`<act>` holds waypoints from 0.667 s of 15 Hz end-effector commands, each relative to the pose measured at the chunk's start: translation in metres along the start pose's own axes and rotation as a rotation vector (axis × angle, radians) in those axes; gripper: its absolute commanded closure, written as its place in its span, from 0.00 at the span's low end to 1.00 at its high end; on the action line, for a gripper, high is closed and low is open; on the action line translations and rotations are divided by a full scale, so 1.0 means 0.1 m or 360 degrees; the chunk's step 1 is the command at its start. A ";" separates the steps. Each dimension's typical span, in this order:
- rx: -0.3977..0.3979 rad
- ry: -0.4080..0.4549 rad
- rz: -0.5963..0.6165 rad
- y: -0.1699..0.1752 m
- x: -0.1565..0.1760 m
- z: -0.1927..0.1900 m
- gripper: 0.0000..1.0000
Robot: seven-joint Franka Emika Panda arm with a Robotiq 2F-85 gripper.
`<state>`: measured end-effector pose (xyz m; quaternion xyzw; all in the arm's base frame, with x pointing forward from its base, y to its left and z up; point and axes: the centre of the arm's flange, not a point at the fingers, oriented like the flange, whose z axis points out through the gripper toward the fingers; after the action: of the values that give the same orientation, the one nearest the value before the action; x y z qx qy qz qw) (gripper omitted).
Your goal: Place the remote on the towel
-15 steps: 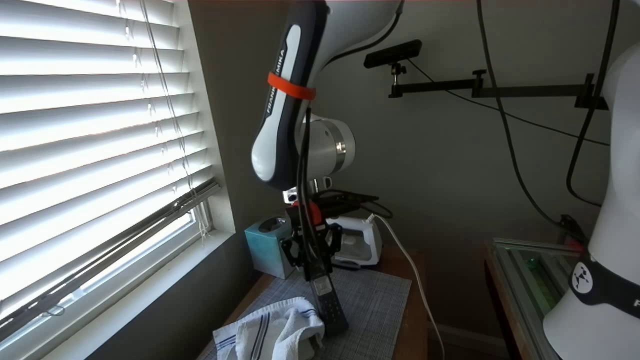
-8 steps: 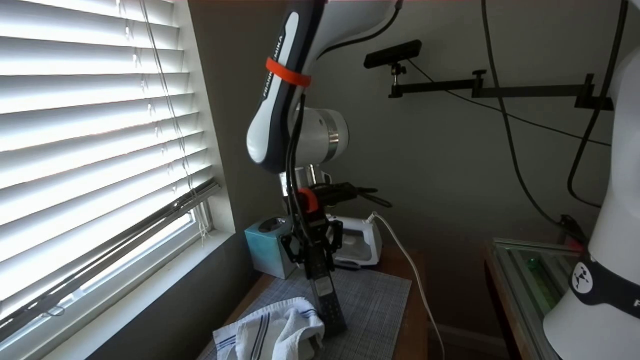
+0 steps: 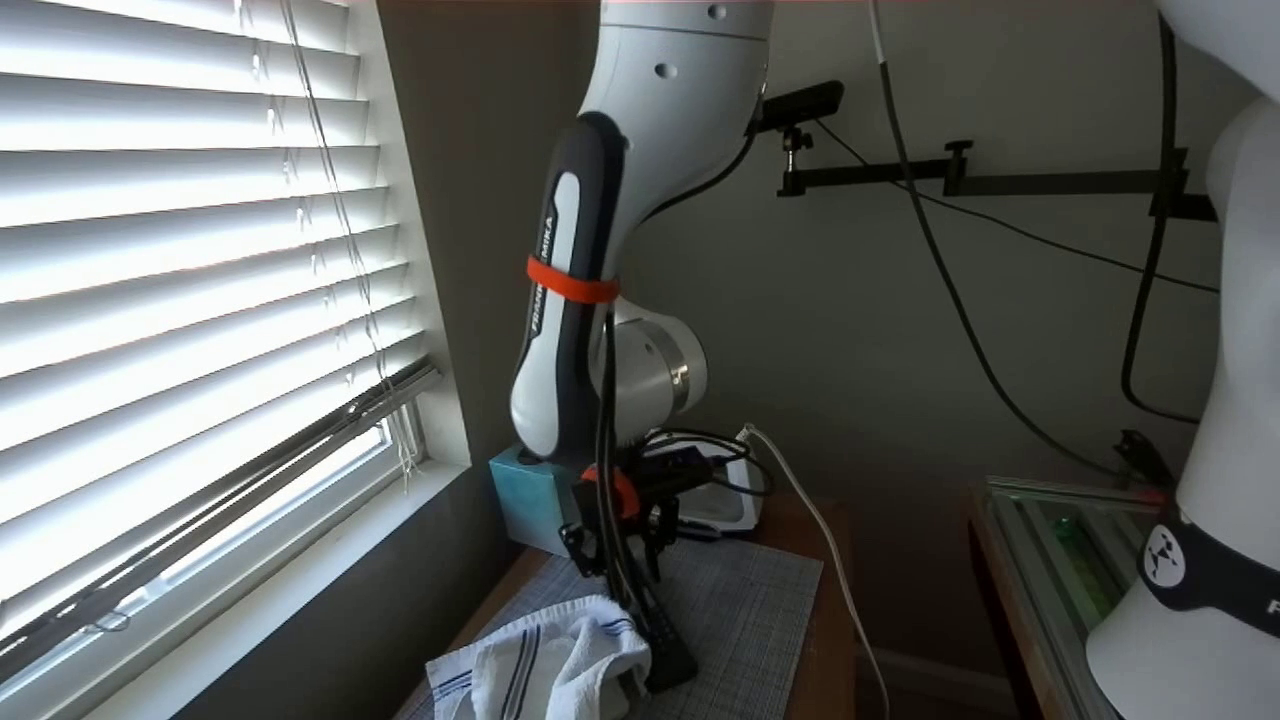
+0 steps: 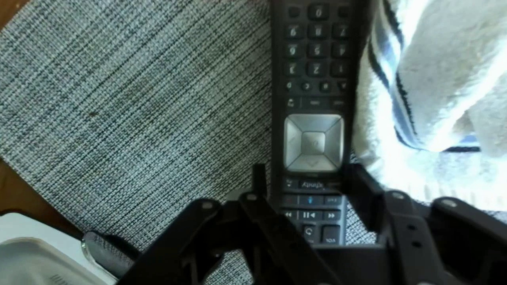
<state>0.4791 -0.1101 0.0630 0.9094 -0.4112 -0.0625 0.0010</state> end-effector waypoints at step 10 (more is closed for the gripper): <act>0.0117 0.0295 0.0047 0.06 -0.15 0.01 0.00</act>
<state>0.4784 -0.1029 0.0619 0.9099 -0.4132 0.0369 0.0093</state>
